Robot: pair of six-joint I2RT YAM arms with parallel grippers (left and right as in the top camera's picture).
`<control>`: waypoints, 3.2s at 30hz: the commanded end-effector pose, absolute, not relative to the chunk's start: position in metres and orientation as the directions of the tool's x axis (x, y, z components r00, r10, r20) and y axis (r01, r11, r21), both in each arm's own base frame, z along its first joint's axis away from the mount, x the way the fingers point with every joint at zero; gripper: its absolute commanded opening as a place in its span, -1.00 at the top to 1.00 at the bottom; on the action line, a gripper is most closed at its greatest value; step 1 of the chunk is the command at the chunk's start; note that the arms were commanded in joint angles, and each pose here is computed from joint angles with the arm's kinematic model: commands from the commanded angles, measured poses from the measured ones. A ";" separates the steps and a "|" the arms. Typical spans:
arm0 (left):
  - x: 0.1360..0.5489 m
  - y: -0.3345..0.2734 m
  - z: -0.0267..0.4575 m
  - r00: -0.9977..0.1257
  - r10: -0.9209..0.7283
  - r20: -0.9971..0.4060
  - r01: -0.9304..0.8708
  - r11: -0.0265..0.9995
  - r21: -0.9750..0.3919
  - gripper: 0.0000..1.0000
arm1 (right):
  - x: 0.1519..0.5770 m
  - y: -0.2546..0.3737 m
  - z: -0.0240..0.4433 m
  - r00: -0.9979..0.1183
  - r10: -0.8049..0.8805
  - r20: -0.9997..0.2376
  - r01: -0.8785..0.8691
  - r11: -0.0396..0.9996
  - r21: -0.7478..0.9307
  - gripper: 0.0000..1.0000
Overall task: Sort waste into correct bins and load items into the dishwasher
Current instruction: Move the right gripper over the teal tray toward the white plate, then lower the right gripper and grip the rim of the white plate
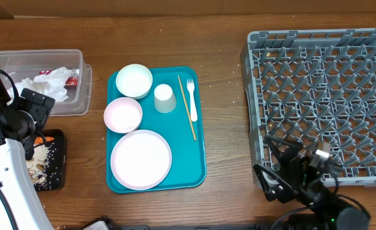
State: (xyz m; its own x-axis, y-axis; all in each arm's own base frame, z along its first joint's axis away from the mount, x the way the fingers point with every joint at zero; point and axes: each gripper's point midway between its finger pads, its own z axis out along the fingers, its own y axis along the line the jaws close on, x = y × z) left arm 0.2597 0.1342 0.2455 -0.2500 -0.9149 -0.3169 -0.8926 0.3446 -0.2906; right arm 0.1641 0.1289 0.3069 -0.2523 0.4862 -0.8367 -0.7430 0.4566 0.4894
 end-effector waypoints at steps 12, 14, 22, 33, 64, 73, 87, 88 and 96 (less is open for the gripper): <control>0.261 0.137 0.247 -0.236 -0.917 -0.320 -0.897 0.333 -0.291 -1.00 | 0.302 0.185 0.357 -0.352 0.064 -0.934 -0.665 0.686 0.297 -1.00; 0.261 0.137 0.247 -0.236 -0.917 -0.320 -0.897 0.333 -0.291 -1.00 | 0.320 0.212 0.340 -0.379 -0.004 -0.925 -0.641 0.722 0.260 -1.00; 0.261 0.137 0.246 -0.237 -0.917 -0.320 -0.897 0.333 -0.291 -1.00 | 0.397 0.309 0.229 -0.456 -0.154 -0.876 -0.492 0.864 0.105 -1.00; 0.261 0.137 0.246 -0.237 -0.917 -0.320 -0.897 0.333 -0.291 -1.00 | 0.418 0.351 0.128 -0.520 -0.216 -0.826 -0.541 0.832 0.123 -1.00; 0.261 0.137 0.246 -0.237 -0.917 -0.320 -0.897 0.333 -0.291 -1.00 | 0.428 0.372 0.069 -0.544 -0.182 -0.819 -0.534 0.829 0.170 -0.59; 0.261 0.137 0.246 -0.238 -0.917 -0.320 -0.897 0.334 -0.291 -1.00 | 0.430 0.374 0.079 -0.540 -0.149 -0.828 -0.525 0.829 0.193 -0.42; 0.261 0.137 0.246 -0.238 -0.917 -0.320 -0.897 0.334 -0.291 -1.00 | 0.447 0.248 0.267 -0.345 0.044 -0.937 -0.229 0.965 0.129 -0.50; 0.261 0.137 0.246 -0.238 -0.917 -0.320 -0.897 0.334 -0.291 -1.00 | 0.450 0.220 0.277 -0.341 0.056 -0.938 -0.176 0.977 0.122 -0.49; 0.261 0.137 0.246 -0.238 -0.917 -0.320 -0.897 0.334 -0.291 -1.00 | 0.459 0.011 0.283 -0.409 0.172 -0.896 0.188 0.977 0.101 -0.68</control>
State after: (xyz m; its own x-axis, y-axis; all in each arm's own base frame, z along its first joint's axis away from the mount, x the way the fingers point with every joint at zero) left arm 0.2606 0.1346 0.2436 -0.2517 -0.9161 -0.3122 -0.8946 0.3433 -0.2861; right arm 0.4614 0.0438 0.2826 -0.3878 0.1548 -0.9086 0.1626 0.9818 0.0978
